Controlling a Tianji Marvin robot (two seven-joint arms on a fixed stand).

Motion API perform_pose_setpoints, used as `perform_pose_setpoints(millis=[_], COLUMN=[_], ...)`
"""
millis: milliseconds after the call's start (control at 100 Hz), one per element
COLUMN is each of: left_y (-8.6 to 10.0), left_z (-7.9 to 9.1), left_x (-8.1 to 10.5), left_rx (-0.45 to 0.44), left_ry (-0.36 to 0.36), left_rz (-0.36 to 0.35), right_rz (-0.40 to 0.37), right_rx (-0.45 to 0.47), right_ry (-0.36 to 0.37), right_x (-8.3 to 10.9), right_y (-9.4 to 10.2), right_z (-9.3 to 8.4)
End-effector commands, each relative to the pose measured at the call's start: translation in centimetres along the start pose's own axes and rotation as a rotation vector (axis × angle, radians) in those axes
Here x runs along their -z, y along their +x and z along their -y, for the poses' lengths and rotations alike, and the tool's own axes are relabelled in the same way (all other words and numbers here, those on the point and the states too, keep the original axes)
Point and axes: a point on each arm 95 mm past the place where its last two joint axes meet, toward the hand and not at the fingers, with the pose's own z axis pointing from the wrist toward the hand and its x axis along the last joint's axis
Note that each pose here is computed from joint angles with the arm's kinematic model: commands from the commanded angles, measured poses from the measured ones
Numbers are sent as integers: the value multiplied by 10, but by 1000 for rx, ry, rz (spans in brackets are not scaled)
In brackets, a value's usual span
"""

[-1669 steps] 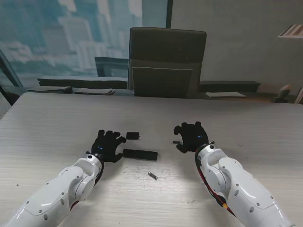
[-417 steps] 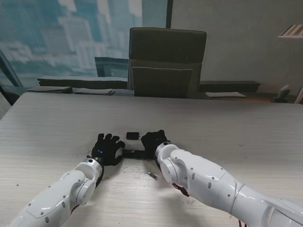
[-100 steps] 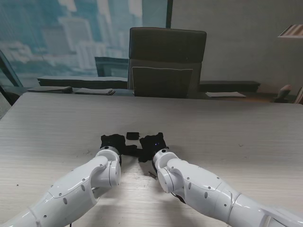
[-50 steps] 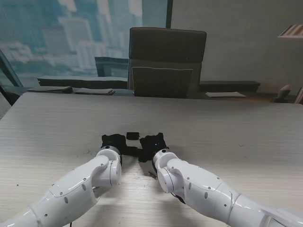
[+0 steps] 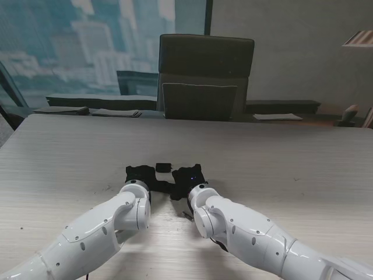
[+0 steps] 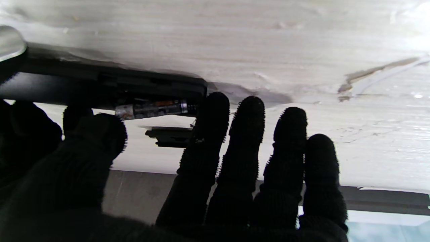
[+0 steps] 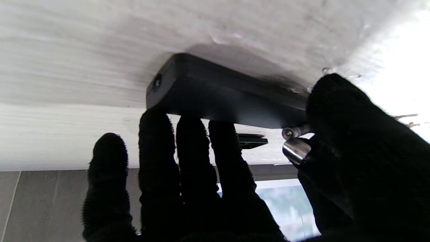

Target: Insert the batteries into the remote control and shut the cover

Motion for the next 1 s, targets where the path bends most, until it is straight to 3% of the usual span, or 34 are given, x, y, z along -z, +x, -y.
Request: perform_pose_setpoints(millis=[0, 530, 990], left_y=[-3, 2, 3], left_z=[-18, -23, -27], left_x=[2, 0, -1], left_rx=[-9, -58, -36], left_ry=[-63, -75, -98], left_rz=[18, 18, 31], right_rz=[13, 16, 13], right_rx=[-1, -4, -6], right_ry=[95, 97, 99], right_x=[11, 12, 11], right_y=[-3, -4, -4], right_z=[32, 32, 32])
